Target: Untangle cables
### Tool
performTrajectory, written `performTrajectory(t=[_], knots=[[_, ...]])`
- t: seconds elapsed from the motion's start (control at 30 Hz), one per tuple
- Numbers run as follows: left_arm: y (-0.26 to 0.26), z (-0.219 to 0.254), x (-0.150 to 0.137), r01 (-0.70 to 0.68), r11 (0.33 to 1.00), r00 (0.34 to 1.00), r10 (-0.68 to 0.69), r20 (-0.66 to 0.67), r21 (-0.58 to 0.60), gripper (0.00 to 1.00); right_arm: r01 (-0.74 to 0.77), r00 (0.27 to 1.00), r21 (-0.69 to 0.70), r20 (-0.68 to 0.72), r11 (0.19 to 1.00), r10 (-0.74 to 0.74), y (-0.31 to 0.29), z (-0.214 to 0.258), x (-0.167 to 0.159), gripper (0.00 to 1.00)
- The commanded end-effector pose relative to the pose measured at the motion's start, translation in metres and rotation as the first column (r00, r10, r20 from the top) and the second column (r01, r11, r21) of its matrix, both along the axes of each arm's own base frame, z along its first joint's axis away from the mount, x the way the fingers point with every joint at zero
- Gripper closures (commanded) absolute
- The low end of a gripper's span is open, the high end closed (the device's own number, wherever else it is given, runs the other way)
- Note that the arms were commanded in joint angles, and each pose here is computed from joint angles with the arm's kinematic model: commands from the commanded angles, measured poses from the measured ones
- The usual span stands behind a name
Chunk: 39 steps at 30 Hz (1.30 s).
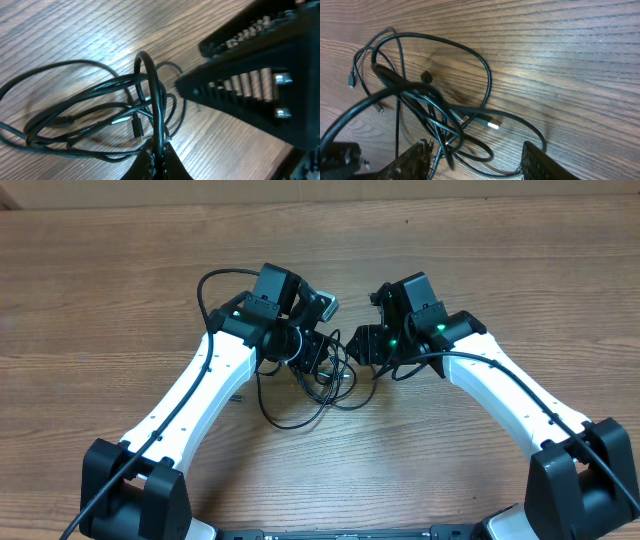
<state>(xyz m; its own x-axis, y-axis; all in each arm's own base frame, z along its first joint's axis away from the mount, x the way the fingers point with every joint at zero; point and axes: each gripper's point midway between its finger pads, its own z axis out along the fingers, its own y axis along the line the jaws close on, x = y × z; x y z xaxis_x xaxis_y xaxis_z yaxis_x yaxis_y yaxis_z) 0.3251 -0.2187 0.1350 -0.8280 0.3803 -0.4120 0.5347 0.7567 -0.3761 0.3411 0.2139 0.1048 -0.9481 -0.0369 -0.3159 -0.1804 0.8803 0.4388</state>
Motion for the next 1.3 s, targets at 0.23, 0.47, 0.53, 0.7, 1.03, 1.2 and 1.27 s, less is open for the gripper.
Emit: performTrajectory(t=[0.23, 0.47, 0.53, 0.7, 1.03, 1.2, 1.27], knots=[[-0.024, 0.022, -0.014, 0.090, 0.983, 0.995, -0.096, -0.026, -0.162, 0.96, -0.015, 1.000, 0.005, 0.009, 1.000, 0.015, -0.001, -0.014, -0.010, 0.43], [-0.036, 0.035, -0.023, 0.140, 0.955, 0.987, -0.155, -0.038, -0.263, 0.96, 0.036, 0.999, -0.027, 0.036, 0.999, -0.035, -0.009, -0.030, -0.005, 0.42], [-0.038, 0.038, -0.024, 0.145, 0.947, 0.986, -0.163, -0.038, -0.285, 0.96, 0.073, 0.997, -0.063, 0.041, 0.995, -0.071, -0.017, -0.034, -0.003, 0.42], [-0.040, 0.051, -0.024, 0.154, 0.922, 0.983, -0.180, -0.040, -0.354, 0.96, 0.089, 0.995, -0.082, 0.055, 0.993, -0.085, -0.021, -0.035, 0.001, 0.38], [-0.021, 0.036, -0.012, 0.087, 0.965, 0.994, -0.100, -0.042, -0.248, 0.96, -0.012, 0.999, 0.034, 0.041, 0.999, 0.010, 0.002, -0.025, -0.007, 0.20], [-0.005, 0.020, -0.007, -0.004, 0.990, 0.997, -0.007, -0.076, -0.138, 0.96, -0.057, 0.997, 0.088, 0.059, 0.994, 0.052, 0.012, -0.018, -0.007, 0.17], [-0.003, 0.018, -0.007, -0.011, 0.992, 0.997, 0.001, -0.079, -0.127, 0.96, -0.055, 0.997, 0.086, 0.061, 0.995, 0.050, 0.012, -0.018, -0.006, 0.16]])
